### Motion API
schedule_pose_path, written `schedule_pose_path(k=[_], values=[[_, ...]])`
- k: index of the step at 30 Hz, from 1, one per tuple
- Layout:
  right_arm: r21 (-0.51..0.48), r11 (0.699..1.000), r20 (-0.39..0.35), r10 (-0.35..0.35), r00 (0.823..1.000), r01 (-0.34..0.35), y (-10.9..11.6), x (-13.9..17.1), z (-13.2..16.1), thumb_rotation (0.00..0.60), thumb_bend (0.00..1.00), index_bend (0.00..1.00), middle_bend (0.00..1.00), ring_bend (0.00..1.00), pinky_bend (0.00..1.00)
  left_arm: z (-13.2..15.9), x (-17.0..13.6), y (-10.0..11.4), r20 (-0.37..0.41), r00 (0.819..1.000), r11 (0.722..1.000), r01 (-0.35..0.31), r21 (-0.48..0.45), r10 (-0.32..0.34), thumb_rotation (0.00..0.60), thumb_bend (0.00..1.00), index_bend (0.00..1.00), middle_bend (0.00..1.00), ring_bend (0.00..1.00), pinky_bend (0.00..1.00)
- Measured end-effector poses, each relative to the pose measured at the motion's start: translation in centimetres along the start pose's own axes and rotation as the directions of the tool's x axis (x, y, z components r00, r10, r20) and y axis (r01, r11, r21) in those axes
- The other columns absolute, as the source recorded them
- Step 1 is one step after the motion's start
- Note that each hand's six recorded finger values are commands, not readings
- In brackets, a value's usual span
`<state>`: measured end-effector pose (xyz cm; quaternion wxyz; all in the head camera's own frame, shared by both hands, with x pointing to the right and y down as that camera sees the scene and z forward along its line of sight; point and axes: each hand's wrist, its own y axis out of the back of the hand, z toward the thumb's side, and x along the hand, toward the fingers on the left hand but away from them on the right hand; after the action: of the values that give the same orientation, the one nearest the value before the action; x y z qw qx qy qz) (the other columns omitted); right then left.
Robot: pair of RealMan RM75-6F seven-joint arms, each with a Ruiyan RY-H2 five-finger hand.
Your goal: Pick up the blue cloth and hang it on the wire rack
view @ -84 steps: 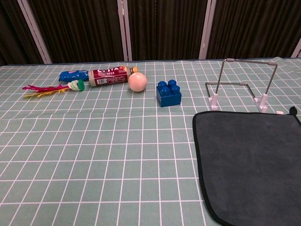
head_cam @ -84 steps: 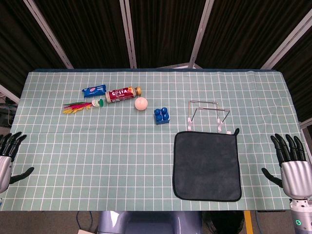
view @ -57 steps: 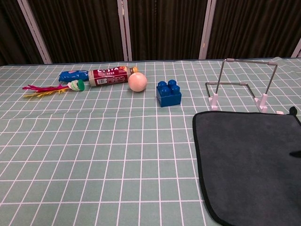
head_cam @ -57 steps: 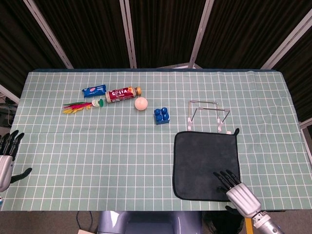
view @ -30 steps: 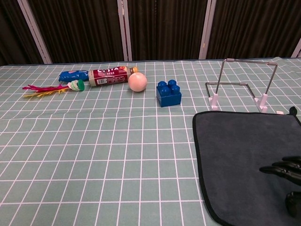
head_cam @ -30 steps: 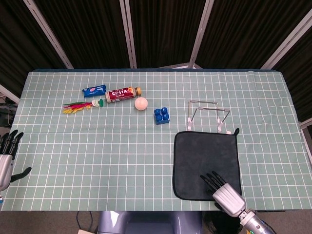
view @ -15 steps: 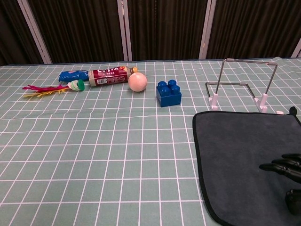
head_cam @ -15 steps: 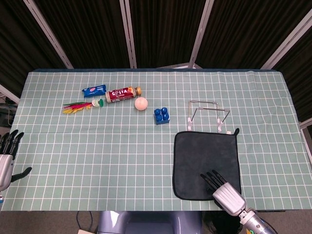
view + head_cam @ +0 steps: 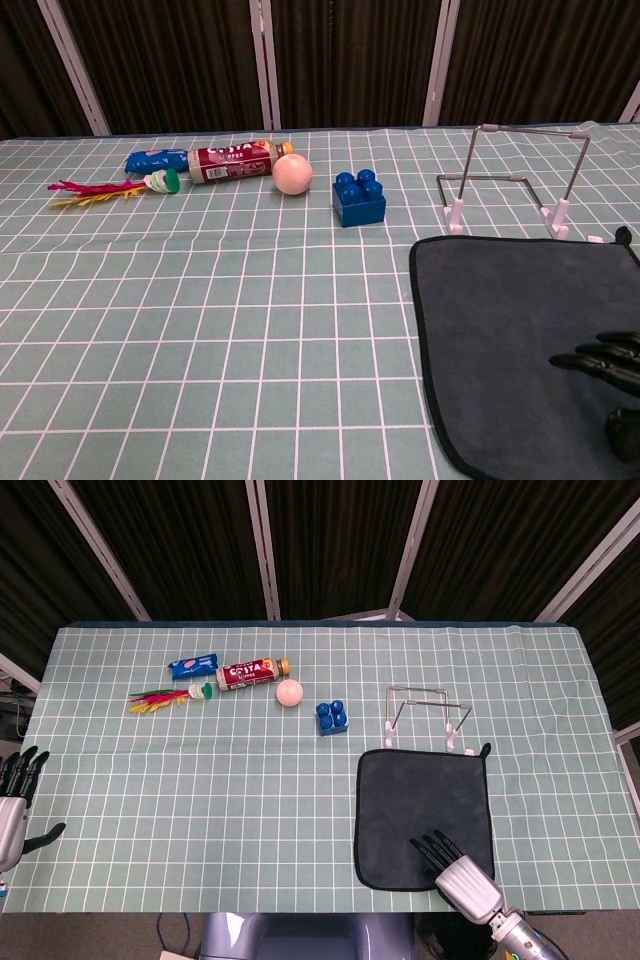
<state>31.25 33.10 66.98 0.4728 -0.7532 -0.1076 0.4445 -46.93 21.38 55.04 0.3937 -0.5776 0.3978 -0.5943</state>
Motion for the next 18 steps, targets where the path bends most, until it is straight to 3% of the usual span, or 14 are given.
schedule_pose_path(k=[5, 18], values=[[-0.012, 1.000, 0.002, 0.000, 1.000, 0.000, -0.1, -0.1, 0.0, 0.600, 0.40, 0.54, 0.00, 0.00, 0.00, 0.0, 0.0, 0.0, 0.001, 1.000, 1.000, -0.001, -0.001, 0.001, 0.600, 0.00, 0.00, 0.00, 0.00, 0.00], [-0.095, 0.995, 0.029, -0.025, 0.999, 0.028, 0.8, -1.1, -0.5, 0.600, 0.42, 0.59, 0.02, 0.00, 0.00, 0.0, 0.0, 0.1, 0.003, 1.000, 1.000, -0.001, -0.005, 0.001, 0.600, 0.00, 0.00, 0.00, 0.00, 0.00]])
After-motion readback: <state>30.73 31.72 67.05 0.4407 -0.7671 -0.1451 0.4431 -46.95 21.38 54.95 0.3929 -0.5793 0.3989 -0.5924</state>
